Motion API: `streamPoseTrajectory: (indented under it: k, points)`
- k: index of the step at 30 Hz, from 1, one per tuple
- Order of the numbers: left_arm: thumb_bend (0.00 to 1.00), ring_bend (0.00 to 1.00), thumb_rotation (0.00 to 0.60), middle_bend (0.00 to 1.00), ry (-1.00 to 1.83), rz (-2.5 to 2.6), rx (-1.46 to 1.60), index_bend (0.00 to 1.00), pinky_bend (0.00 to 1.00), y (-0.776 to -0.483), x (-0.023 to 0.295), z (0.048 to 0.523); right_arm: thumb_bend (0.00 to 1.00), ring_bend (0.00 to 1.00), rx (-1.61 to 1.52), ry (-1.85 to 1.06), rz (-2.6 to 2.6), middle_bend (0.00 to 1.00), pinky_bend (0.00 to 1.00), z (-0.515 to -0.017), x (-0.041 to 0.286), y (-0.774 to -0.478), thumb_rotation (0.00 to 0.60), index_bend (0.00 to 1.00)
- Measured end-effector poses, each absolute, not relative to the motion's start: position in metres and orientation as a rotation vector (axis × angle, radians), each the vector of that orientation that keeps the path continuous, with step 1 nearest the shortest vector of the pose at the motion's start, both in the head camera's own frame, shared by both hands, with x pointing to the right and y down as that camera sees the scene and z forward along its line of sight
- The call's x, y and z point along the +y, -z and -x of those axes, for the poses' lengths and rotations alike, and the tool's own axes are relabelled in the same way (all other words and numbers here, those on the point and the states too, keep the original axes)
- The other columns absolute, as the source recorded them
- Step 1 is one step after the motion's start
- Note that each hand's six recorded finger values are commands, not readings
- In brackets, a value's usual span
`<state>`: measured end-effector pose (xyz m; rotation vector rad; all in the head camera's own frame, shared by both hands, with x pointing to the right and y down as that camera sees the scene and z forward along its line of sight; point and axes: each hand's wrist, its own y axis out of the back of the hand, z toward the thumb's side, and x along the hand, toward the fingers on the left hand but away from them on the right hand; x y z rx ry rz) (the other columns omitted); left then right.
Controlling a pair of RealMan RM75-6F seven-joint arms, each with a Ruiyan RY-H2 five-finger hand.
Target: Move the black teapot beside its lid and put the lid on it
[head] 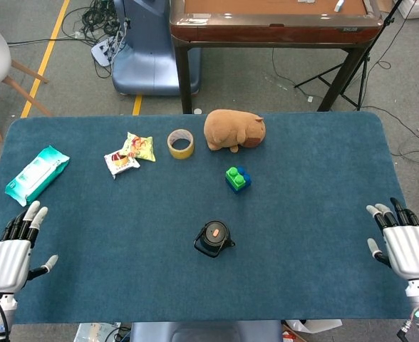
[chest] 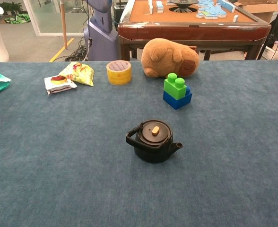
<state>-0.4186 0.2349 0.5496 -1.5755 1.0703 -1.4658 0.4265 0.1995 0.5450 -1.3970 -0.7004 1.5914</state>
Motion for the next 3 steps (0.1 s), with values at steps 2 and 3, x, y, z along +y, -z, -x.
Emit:
streamPoseTrajectory:
  k: [2,3]
  points:
    - [0.17,0.00,0.600,0.00,1.467,1.573,1.075,0.00,0.08,-0.5494,0.2354,0.4192,0.33,0.08,-0.702,-1.586,1.402,0.22,0.20,-0.4262,0.1990,-0.5454,0.600,0.21]
    - [0.17,0.00,0.600,0.00,1.467,1.571,1.078,0.00,0.08,-0.5494,0.2354,0.4195,0.33,0.08,-0.701,-1.582,1.404,0.22,0.20,-0.4256,0.1987,-0.5455,0.600,0.21]
